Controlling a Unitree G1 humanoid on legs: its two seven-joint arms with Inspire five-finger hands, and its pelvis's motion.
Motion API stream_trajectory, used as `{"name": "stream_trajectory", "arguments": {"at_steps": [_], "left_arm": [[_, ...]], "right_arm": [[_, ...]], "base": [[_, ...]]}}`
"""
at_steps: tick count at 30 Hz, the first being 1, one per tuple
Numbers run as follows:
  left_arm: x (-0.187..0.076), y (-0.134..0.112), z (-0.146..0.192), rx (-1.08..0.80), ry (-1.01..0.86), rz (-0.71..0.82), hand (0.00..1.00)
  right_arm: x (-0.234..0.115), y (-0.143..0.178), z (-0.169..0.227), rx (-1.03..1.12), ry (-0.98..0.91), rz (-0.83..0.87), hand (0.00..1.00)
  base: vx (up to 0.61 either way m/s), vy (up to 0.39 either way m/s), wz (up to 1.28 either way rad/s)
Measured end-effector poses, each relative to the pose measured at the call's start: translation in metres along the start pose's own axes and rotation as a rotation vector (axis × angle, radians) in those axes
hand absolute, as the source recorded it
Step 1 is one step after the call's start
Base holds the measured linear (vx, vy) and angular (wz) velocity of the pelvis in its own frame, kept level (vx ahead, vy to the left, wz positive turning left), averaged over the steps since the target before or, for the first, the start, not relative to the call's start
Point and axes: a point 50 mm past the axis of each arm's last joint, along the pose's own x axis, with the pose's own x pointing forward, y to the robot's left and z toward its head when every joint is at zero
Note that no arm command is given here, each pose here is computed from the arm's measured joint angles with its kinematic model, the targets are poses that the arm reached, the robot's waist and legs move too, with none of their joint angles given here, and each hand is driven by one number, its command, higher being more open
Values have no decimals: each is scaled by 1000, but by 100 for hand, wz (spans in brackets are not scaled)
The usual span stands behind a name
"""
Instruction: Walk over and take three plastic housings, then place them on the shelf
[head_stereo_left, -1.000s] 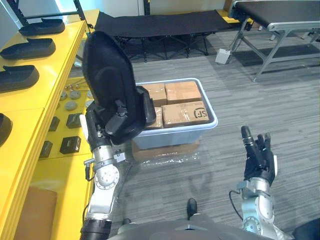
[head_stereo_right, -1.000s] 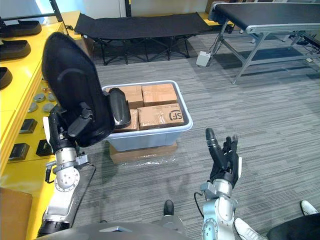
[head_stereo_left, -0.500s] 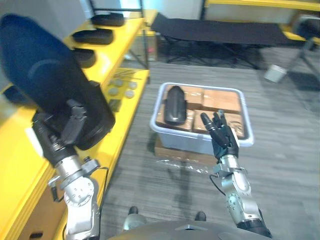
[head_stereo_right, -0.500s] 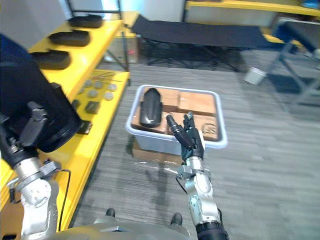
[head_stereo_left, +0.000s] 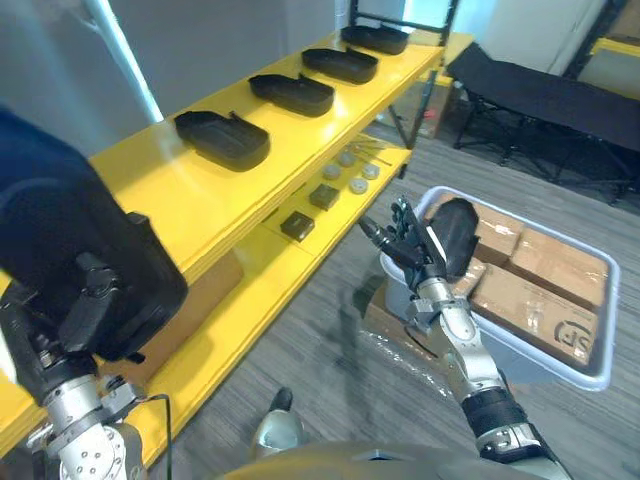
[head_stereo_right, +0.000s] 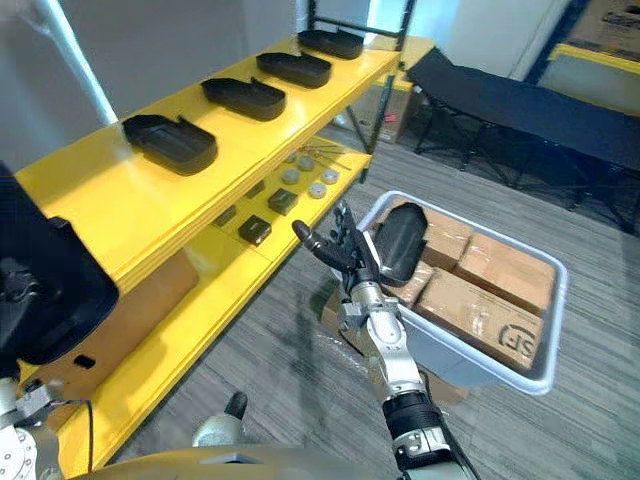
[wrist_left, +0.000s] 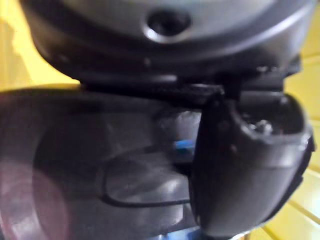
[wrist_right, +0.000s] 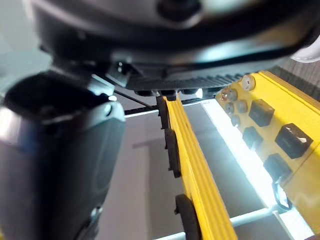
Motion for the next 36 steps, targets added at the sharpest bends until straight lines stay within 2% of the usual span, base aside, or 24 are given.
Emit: {"name": "stream_trajectory", "arguments": {"at_steps": [2,7,10,15,20,25,30,36], "left_arm": [[0,-7,2,-34,-17,-31,0],[8,-22,8,-80,-62,-88,0],[17,-51,8,-150,-82,-228,0],[4,-71,1,-187,-26,-319,0],[-3,-67,-3,-186,12,-277,0],[-2,-65,-3,-181,7,-281,0],[5,-51,-2,-141,-14,-242,0],[12,-46,2,-112,-48,-242,0]], "right_arm": [[-4,-2,-5,-56,25,-7,100],[-19,-9,-10,-40,40,-27,100],[-39,-22,-17,-21,54,-99,100],[-47,-16,-10,-4,10,-67,100],[-52,-9,11,-5,-112,-12,100],[-52,-14,15,-7,-136,-39,100],[-50,-10,13,27,-144,-86,100],[-42,-10,16,-44,-173,-94,100]], "base": [[15,78,22],[9,49,30],[0,-79,83],[-40,-76,19],[-108,-62,24],[7,34,34],[162,137,25],[228,161,27]]}}
